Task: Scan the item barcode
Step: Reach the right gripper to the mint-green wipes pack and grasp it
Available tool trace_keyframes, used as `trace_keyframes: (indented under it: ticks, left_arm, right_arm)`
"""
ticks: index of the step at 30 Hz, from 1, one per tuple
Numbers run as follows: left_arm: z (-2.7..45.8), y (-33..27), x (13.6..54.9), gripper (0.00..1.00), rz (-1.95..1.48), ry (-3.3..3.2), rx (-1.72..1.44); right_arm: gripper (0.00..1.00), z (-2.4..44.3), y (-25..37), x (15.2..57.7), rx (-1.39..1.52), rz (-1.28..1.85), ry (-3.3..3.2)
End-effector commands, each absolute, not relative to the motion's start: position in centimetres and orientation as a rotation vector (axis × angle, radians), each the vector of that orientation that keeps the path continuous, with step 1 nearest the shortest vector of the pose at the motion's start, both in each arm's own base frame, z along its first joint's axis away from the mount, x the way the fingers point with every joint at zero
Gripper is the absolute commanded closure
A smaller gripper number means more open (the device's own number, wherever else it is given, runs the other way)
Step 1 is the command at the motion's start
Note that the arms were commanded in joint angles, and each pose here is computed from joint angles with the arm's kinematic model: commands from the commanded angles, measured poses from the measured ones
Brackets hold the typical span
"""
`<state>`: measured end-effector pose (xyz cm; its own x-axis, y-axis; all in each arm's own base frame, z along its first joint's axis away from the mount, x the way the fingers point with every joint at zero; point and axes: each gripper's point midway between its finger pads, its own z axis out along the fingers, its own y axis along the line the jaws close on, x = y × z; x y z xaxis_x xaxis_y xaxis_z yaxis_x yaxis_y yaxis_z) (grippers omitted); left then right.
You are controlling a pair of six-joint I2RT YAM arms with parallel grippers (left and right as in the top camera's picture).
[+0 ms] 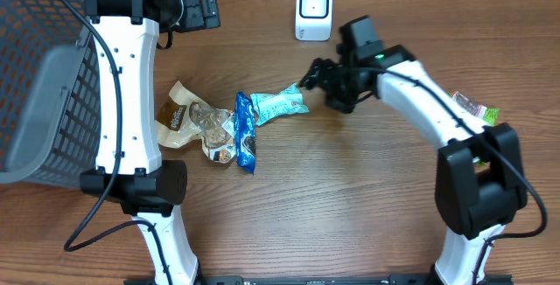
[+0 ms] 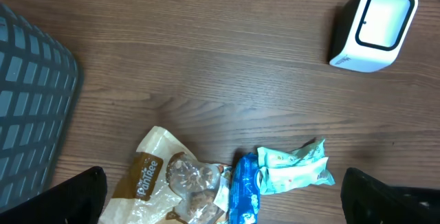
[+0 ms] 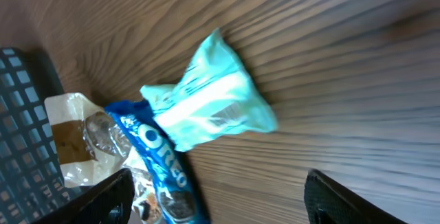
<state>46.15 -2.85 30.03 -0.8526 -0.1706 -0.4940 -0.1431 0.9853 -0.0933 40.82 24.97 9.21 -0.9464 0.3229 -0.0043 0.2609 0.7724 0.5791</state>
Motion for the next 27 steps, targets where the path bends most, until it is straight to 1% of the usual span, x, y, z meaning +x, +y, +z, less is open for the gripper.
trace_keyframes:
  ticks: [1, 5, 8, 11, 17, 19, 23, 25, 27]
  left_arm:
    - [30.4, -2.8, 46.2, 0.0, -0.067, 2.596, -0.22]
    - [30.4, -2.8, 46.2, 0.0, -0.067, 2.596, -0.22]
    - [30.4, -2.8, 46.2, 0.0, -0.067, 2.596, -0.219]
    - [30.4, -2.8, 46.2, 0.0, -0.067, 2.596, -0.22]
    - [30.4, -2.8, 46.2, 0.0, -0.067, 2.596, -0.22]
    - [30.4, -2.8, 46.2, 0.0, -0.067, 2.596, -0.22]
    - [30.4, -2.8, 46.2, 0.01, -0.066, 2.596, -0.219]
    - [30.4, -2.8, 46.2, 0.0, -0.066, 2.596, -0.22]
    - [30.4, -2.7, 46.2, 0.0, -0.066, 2.596, -0.222]
  right_arm:
    - [0.2, 7.8, 24.8, 41.3, 0.568, 0.802, 2.838]
    - [0.2, 7.9, 25.0, 41.2, 0.562, 0.819, 2.841]
    - [0.21, 8.2, 26.0, 40.4, 0.546, 0.89, 2.869]
    - [0.21, 8.0, 26.8, 39.6, 0.544, 0.889, 2.894]
    - [0.21, 6.7, 28.1, 38.6, 0.52, 0.833, 2.892]
    - [0.22, 6.3, 29.0, 38.4, 0.517, 0.857, 2.873]
    - [0.23, 4.8, 30.5, 38.1, 0.604, 0.906, 2.824]
    - [0.22, 4.3, 31.3, 37.8, 0.698, 0.965, 2.811]
    - [0.22, 3.6, 32.2, 37.6, 0.701, 0.992, 2.807]
